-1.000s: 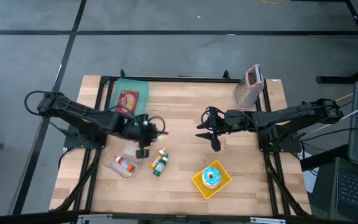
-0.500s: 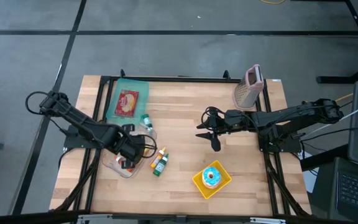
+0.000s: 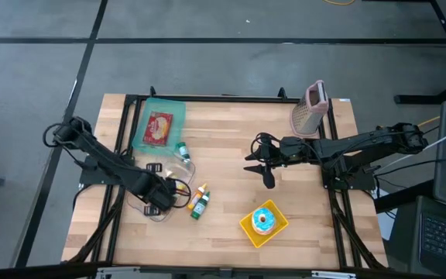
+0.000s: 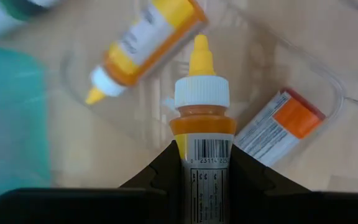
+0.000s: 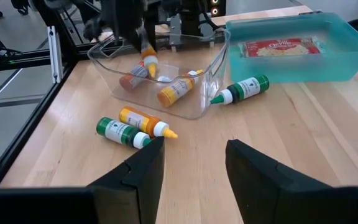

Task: Pick & Place Food Item
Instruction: Put the right yellow food coloring bottle into the transparent bin

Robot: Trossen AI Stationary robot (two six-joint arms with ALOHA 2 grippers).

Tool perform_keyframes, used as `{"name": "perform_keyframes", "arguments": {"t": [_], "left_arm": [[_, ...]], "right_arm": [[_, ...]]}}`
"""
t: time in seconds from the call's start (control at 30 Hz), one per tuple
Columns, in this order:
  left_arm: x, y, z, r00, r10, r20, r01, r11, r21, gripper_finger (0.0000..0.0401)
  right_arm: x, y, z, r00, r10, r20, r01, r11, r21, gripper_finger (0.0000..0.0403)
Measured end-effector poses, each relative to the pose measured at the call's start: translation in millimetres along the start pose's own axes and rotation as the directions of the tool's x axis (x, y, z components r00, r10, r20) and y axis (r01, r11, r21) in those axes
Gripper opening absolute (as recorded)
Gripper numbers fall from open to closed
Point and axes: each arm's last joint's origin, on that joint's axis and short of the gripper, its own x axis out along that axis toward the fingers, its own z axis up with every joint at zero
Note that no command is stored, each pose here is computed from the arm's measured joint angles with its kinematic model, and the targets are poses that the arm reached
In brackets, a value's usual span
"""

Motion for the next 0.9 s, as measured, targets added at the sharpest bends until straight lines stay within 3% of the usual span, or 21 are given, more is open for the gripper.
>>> {"name": "perform_keyframes", "arguments": {"t": [0.3, 0.5, 0.8, 0.9], "left_arm": [[40, -15, 7, 0.996, -0.077, -0.036, 0.080, 0.992, 0.092, 0.0083], [48, -16, 5, 0.995, -0.090, -0.053, 0.095, 0.990, 0.108, 0.0083], [49, -16, 4, 0.995, -0.083, -0.050, 0.088, 0.991, 0.105, 0.0127], [58, -12, 2, 0.998, 0.004, -0.058, 0.002, 0.995, 0.097, 0.0144]], "right_arm": [[0, 0, 0, 1.000, 0.000, 0.000, 0.000, 1.000, 0.000, 0.0168], [0, 0, 0, 1.000, 0.000, 0.000, 0.000, 1.000, 0.000, 0.0168], [0, 0, 0, 1.000, 0.000, 0.000, 0.000, 1.000, 0.011, 0.0168], [0, 0, 0, 1.000, 0.000, 0.000, 0.000, 1.000, 0.011, 0.0168]]}}
